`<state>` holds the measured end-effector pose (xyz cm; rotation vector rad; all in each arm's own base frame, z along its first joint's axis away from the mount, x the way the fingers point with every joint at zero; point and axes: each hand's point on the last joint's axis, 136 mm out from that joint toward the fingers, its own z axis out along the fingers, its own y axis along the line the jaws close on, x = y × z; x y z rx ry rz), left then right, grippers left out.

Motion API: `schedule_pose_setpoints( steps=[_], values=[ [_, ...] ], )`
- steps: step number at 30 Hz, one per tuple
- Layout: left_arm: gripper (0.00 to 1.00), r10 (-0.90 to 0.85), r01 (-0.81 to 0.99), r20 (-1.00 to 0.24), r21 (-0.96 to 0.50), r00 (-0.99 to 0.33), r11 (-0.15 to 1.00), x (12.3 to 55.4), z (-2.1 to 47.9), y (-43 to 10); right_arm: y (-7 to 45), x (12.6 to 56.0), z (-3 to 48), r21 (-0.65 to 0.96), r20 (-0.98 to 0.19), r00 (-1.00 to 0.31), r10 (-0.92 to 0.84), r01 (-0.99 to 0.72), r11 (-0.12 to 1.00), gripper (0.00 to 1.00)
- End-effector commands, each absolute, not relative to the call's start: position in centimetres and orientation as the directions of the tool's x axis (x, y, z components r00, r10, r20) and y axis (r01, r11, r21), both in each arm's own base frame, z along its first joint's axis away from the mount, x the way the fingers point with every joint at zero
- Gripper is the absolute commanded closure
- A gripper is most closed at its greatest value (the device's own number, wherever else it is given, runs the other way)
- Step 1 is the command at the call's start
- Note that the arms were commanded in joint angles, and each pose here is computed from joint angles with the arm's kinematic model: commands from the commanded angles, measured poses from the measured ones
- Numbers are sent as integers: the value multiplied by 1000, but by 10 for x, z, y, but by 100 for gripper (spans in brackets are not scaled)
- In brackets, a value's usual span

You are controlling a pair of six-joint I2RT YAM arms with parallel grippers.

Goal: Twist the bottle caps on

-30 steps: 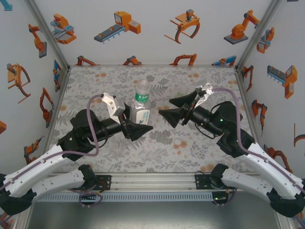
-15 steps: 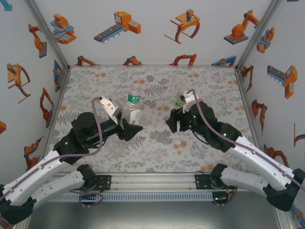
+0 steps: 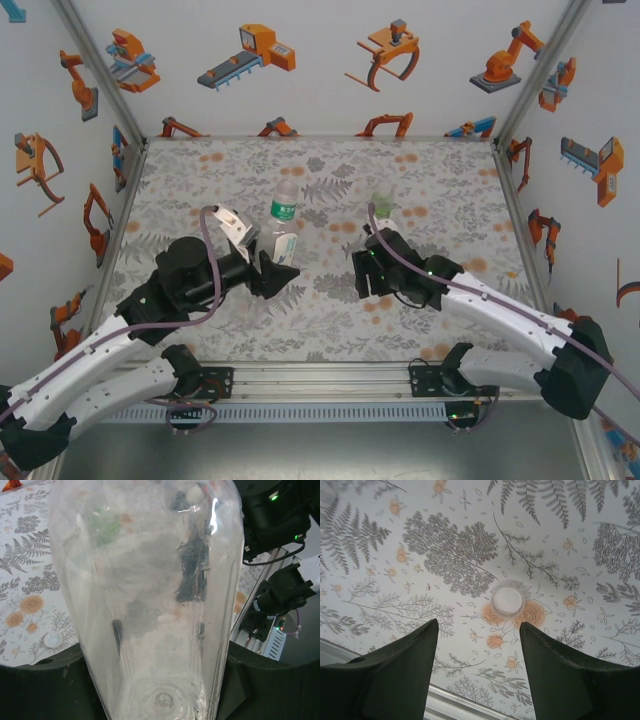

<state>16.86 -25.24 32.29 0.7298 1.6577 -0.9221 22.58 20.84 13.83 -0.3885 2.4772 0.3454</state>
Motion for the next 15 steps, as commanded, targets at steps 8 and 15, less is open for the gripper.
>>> schedule_pose_setpoints(
  steps=[8, 15],
  values=[
    [100, 3, 839, -958, -249, -286, 484, 169, 318, -261, 198, 226, 83, 238, -450, -886, -111, -239, 941, 41],
    [100, 13, 842, -955, -253, -295, 476, 171, 313, -267, 201, 229, 70, 218, -404, -905, -133, -236, 947, 41]
  ],
)
